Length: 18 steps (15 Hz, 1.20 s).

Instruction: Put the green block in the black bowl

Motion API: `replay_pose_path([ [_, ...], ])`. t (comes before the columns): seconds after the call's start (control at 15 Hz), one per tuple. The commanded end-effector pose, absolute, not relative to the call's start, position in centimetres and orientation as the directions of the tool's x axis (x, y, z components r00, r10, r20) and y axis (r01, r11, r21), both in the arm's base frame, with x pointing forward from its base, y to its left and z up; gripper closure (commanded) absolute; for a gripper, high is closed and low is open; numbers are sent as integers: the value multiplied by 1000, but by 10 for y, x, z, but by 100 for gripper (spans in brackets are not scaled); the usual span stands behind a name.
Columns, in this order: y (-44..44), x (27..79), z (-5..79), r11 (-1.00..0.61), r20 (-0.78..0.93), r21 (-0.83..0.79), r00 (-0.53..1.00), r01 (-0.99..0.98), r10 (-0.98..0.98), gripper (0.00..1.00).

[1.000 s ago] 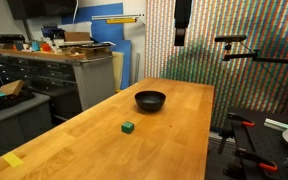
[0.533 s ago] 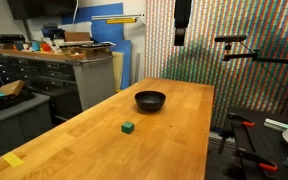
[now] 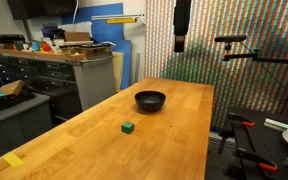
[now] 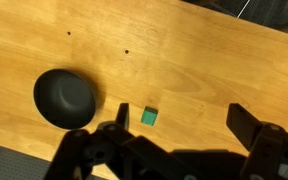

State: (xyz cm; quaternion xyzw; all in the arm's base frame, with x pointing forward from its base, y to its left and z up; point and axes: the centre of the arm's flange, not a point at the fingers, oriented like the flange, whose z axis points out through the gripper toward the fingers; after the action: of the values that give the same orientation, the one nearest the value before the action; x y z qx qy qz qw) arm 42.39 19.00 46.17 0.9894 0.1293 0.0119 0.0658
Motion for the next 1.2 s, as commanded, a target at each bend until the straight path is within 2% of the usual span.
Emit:
replay_pose_path([
  [0.0,200,436,450,-962,22,138,970,236,241,0],
  [1.13,208,516,339,-980,76,142,986,140,152,0],
])
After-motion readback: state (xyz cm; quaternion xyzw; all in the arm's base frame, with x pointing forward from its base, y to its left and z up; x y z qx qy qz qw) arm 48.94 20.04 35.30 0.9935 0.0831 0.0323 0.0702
